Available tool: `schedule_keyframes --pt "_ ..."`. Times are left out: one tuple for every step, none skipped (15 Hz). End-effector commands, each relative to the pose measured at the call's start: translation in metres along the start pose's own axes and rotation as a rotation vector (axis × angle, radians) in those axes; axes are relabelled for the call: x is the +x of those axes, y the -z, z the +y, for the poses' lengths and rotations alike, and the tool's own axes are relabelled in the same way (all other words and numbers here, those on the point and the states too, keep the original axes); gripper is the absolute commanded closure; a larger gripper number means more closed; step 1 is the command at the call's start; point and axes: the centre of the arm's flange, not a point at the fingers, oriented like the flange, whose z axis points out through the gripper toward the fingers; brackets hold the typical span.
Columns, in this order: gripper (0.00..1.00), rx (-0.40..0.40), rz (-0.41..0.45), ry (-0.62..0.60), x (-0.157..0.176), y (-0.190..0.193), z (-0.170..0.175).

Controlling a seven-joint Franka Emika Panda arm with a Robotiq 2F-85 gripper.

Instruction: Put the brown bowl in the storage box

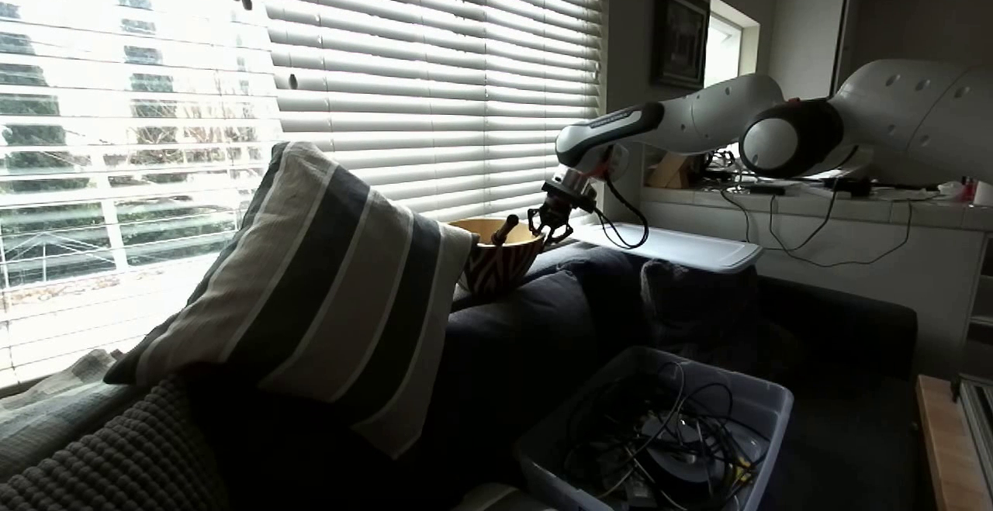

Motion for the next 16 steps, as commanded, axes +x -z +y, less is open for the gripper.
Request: schedule_keyframes --pt "0.94 0.035 -0.039 -0.035 0.012 0.022 -0.015" --pt "0.94 0.054 -0.08 -0.036 0.009 0.028 -0.015" --pt "0.94 0.073 -0.141 -0.035 0.007 0.033 -0.013" --pt "0.94 0.079 -0.164 -0.039 0.007 0.036 -0.01" --pt "0.94 0.08 -0.195 -0.045 0.008 0.039 -0.005" --pt "0.94 0.084 -0.223 -0.046 0.009 0.044 0.001" --pt "0.94 0.091 -0.248 -0.043 0.01 0.048 0.005" --pt "0.94 0.101 -0.266 -0.034 0.012 0.053 0.011" --pt "0.94 0.108 -0.283 -0.019 0.014 0.057 0.016" --pt "0.94 0.114 -0.299 -0.012 0.017 0.06 0.022" --pt "0.94 0.119 -0.313 -0.005 0.02 0.062 0.028" --pt "0.94 0.126 -0.323 0.006 0.024 0.065 0.034" --pt "0.94 0.132 -0.332 0.012 0.028 0.068 0.04" --pt "0.94 0.137 -0.34 0.022 0.031 0.073 0.046" --pt "0.94 0.146 -0.342 0.03 0.034 0.078 0.051" --pt "0.94 0.156 -0.34 0.038 0.039 0.084 0.057"
